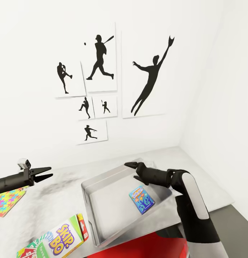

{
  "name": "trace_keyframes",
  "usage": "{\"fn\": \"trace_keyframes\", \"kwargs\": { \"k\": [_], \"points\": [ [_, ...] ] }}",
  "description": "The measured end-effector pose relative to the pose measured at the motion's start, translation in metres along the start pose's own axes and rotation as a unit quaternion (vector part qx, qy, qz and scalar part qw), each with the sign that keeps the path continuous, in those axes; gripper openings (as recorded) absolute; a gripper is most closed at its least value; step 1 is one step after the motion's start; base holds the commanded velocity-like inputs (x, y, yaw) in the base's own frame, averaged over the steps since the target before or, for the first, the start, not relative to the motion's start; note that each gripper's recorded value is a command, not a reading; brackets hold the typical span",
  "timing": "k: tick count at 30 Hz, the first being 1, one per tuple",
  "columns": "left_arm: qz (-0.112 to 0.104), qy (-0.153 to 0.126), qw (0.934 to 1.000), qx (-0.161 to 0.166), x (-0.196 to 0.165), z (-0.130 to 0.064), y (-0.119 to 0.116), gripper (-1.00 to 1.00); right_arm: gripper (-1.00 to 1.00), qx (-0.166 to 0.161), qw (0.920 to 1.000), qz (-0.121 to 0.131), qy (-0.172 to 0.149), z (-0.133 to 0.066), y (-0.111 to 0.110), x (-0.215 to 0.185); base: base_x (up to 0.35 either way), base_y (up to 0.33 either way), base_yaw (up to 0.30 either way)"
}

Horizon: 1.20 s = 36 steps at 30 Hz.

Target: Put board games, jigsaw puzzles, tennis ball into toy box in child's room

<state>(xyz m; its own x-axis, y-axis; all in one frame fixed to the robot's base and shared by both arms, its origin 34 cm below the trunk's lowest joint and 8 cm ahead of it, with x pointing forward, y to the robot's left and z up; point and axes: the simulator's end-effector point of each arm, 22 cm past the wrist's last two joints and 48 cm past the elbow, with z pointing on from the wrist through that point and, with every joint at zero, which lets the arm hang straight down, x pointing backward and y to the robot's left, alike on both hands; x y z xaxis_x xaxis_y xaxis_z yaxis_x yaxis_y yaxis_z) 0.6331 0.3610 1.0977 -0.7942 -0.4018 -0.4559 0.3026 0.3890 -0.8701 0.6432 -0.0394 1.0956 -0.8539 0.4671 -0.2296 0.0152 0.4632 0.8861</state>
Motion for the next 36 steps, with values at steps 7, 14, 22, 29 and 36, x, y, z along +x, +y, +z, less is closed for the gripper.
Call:
{"fn": "trace_keyframes", "kwargs": {
  "k": [7, 14, 22, 29, 36],
  "points": [
    [-0.001, -0.001, 1.0, -0.006, -0.001, -0.005, 0.003, 1.0, 1.0, -0.038, 0.9989, -0.018, -0.021, -0.033, -0.01, -0.028, 0.0, 0.0, 0.0],
    [-0.001, -0.001, 1.0, -0.006, -0.002, -0.007, 0.003, 1.0, 1.0, -0.163, 0.9858, -0.033, -0.025, -0.06, 0.033, -0.035, 0.0, 0.0, 0.0],
    [-0.001, -0.002, 1.0, -0.005, -0.003, -0.007, 0.002, 1.0, 1.0, -0.2, 0.9793, 0.006, -0.027, -0.084, 0.007, -0.018, -0.071, 0.006, 0.0],
    [-0.001, -0.002, 1.0, -0.005, -0.003, -0.007, 0.002, 1.0, 1.0, -0.214, 0.976, 0.028, -0.027, -0.095, -0.006, -0.007, -0.25, 0.06, -0.052],
    [0.003, -0.003, 1.0, -0.002, -0.004, -0.008, -0.003, 1.0, 1.0, -0.241, 0.9695, 0.036, -0.026, -0.104, -0.001, 0.001, -0.135, 0.017, -0.178]
  ]
}}
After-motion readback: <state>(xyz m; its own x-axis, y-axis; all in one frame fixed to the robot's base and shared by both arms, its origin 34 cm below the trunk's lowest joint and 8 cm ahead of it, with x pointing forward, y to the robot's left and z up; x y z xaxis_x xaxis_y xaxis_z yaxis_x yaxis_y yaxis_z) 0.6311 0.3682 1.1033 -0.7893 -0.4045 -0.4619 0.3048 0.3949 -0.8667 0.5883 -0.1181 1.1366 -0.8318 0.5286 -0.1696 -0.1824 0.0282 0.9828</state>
